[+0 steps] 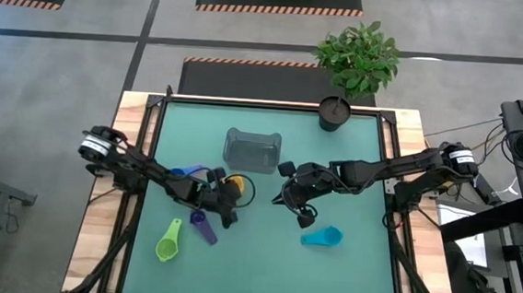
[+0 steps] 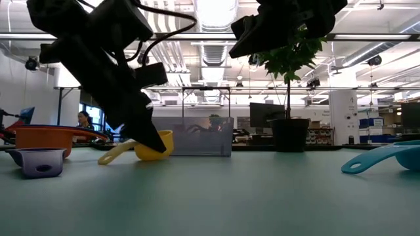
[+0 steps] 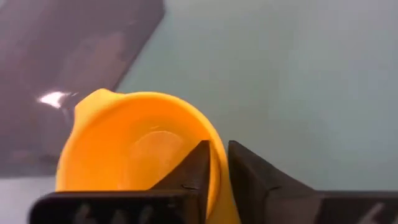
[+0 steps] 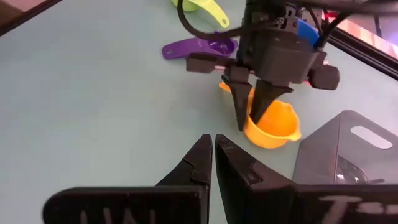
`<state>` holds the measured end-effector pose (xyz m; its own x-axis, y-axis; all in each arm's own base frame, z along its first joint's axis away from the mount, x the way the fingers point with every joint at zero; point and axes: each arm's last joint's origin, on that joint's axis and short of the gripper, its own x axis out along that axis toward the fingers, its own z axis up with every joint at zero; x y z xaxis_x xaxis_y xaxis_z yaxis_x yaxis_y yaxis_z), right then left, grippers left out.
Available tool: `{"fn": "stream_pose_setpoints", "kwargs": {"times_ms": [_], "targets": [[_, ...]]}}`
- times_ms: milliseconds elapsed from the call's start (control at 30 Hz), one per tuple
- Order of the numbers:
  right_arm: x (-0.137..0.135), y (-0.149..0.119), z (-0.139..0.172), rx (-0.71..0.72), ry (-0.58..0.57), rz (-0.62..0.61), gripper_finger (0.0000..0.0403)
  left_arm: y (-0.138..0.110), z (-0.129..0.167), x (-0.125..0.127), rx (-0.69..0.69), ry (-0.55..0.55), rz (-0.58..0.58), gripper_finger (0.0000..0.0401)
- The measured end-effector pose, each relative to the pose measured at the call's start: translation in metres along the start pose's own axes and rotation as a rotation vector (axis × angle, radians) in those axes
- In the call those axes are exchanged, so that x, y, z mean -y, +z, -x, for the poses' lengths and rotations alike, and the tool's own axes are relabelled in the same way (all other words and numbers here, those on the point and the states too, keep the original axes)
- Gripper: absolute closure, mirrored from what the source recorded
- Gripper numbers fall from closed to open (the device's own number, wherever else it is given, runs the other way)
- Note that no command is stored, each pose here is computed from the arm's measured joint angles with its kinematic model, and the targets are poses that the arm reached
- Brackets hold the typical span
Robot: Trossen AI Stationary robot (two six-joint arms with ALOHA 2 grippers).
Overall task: Nest measuring cups in basket
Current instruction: Stack the yellow measuring cup into the blue measuring cup
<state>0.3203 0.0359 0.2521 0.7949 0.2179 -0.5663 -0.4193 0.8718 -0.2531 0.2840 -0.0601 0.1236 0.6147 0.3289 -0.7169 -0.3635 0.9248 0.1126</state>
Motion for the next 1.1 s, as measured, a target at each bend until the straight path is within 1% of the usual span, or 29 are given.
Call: {"fn": "stream_pose_setpoints", "kwargs": {"times_ms": [100, 167, 267, 400, 467, 567, 667, 833, 1000, 1100], "targets": [[0.0, -0.001, 0.0, -0.005, 0.002, -0.001, 0.0394, 0.003, 0.002, 0.004, 0.003, -0.059, -0.043, 0.0394], [0.0, -0.001, 0.0, -0.011, 0.005, -0.005, 0.0394, 0.006, 0.004, 0.008, 0.008, -0.085, -0.078, 0.0395], [-0.001, -0.001, 0.0, -0.012, 0.005, -0.006, 0.0394, 0.013, 0.01, 0.017, 0.037, -0.112, -0.161, 0.0396], [-0.001, -0.002, 0.001, -0.019, 0.008, -0.007, 0.0394, 0.024, 0.022, 0.031, 0.096, -0.154, -0.284, 0.0399], [-0.001, -0.002, 0.002, -0.023, 0.01, -0.008, 0.0394, 0.028, 0.03, 0.037, 0.126, -0.175, -0.324, 0.0399], [-0.001, 0.0, 0.008, -0.025, 0.01, -0.02, 0.0394, 0.033, 0.043, 0.041, 0.168, -0.203, -0.338, 0.04], [-0.001, 0.002, 0.015, -0.018, 0.007, -0.025, 0.0394, 0.037, 0.058, 0.042, 0.211, -0.229, -0.328, 0.04], [-0.002, 0.004, 0.023, -0.003, 0.006, -0.032, 0.0394, 0.045, 0.081, 0.042, 0.298, -0.27, -0.349, 0.04], [-0.004, 0.003, 0.025, 0.016, 0.049, -0.032, 0.0394, 0.051, 0.098, 0.042, 0.373, -0.296, -0.387, 0.0401], [-0.004, 0.004, 0.027, 0.023, 0.051, -0.031, 0.0394, 0.052, 0.104, 0.042, 0.397, -0.302, -0.411, 0.0401]]}}
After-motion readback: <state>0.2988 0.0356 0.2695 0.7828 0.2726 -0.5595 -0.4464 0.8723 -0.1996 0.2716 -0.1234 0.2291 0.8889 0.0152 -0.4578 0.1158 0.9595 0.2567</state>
